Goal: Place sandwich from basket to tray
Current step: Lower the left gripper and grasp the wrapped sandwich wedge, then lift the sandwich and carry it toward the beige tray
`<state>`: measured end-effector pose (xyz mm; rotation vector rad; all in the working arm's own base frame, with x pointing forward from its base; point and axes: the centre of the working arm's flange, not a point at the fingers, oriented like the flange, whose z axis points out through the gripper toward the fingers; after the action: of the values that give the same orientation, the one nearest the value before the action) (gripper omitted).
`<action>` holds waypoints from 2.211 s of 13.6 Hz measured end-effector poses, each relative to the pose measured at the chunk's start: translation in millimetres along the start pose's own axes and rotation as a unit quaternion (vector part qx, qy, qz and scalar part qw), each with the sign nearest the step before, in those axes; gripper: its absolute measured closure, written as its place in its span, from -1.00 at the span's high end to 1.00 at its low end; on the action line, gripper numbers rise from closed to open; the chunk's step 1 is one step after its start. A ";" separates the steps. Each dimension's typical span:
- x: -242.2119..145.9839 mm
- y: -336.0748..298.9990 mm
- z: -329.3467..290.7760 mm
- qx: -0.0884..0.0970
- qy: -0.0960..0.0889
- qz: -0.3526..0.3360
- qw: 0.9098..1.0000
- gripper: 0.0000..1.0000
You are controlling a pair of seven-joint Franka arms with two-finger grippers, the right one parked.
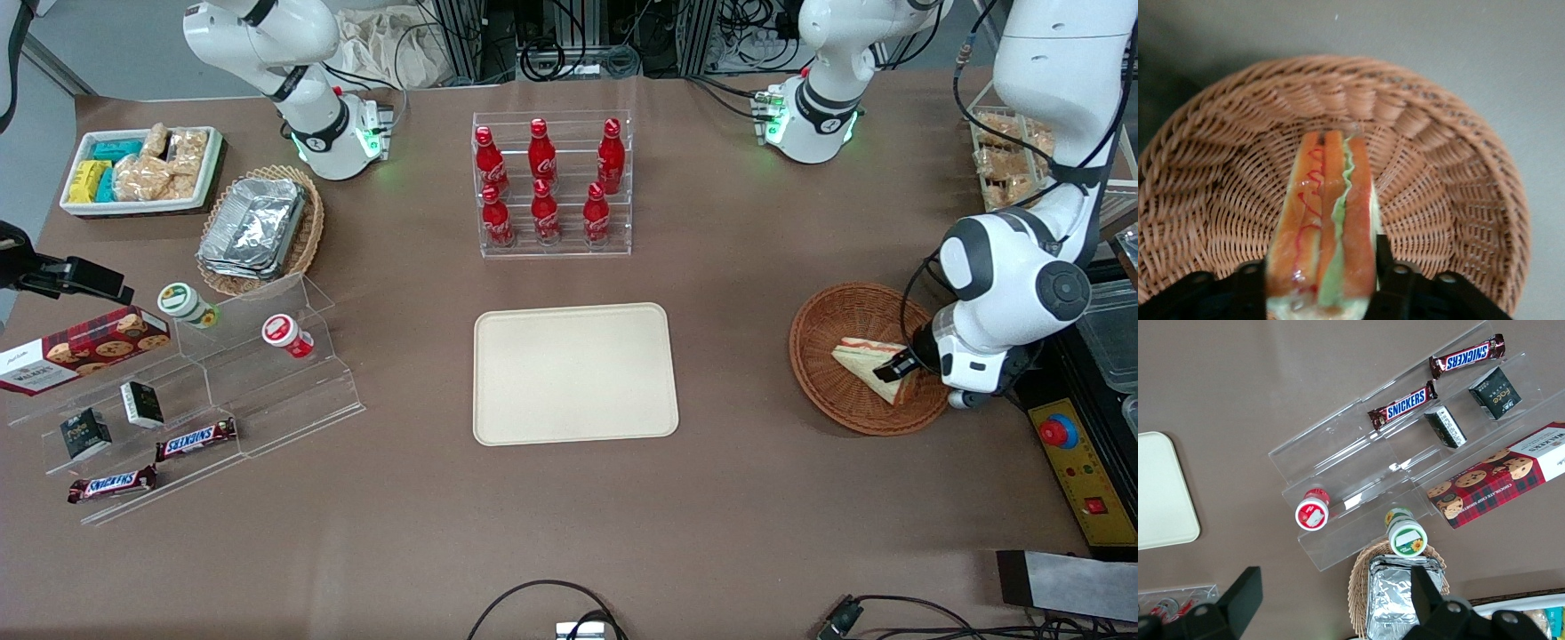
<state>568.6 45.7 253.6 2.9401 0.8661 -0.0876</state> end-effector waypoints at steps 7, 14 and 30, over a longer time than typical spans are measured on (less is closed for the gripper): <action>31.0 22.5 -129.2 0.030 -0.077 0.043 0.996 -0.37; -53.8 165.8 -259.6 0.058 -0.045 0.205 0.976 -0.59; -198.9 394.4 4.6 0.019 -0.056 0.325 0.944 -0.59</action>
<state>615.8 -392.3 286.3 3.0448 -0.1445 -0.2264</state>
